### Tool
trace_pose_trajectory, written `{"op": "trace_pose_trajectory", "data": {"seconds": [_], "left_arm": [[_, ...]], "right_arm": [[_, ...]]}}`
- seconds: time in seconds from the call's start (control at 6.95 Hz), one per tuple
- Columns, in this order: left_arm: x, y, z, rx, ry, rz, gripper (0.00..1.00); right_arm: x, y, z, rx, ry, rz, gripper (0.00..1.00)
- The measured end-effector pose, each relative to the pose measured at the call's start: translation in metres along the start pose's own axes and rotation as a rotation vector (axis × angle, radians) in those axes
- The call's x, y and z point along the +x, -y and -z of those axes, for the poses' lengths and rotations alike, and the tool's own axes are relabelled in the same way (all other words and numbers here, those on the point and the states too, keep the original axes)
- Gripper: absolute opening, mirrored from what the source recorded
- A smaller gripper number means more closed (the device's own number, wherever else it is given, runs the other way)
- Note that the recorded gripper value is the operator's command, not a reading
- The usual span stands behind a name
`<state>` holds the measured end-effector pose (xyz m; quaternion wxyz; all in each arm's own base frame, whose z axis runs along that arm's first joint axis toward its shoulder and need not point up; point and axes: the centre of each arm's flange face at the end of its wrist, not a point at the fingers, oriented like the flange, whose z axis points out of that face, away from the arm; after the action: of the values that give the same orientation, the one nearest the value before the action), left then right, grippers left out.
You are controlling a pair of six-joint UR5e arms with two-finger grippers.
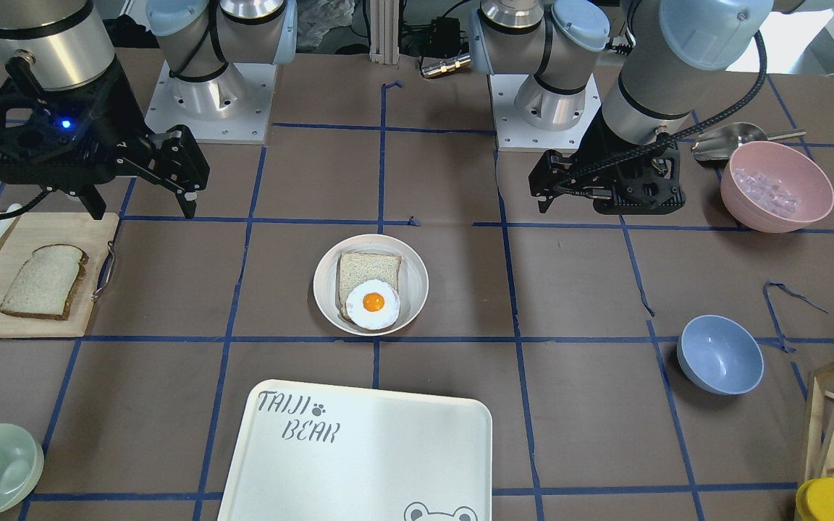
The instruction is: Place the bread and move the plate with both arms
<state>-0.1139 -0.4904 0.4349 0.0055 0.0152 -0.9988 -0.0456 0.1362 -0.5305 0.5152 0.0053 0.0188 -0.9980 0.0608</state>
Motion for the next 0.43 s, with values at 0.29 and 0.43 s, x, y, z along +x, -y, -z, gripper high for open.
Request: {"op": "trace_pose_trajectory", "data": {"seconds": [0.29,0.43], "left_arm": [[0.0,-0.0003,-0.0008,-0.002,0.0,0.0,1.0],[0.0,-0.0001,-0.0014,-0.004,0.0,0.0,1.0]], "right_arm": [[-0.0005,-0.0002,-0.0084,-0.021,-0.006,-0.024,1.0],[-0.0001,-0.0003,-0.0104,-0.026,-0.007,-0.032,1.0]]}}
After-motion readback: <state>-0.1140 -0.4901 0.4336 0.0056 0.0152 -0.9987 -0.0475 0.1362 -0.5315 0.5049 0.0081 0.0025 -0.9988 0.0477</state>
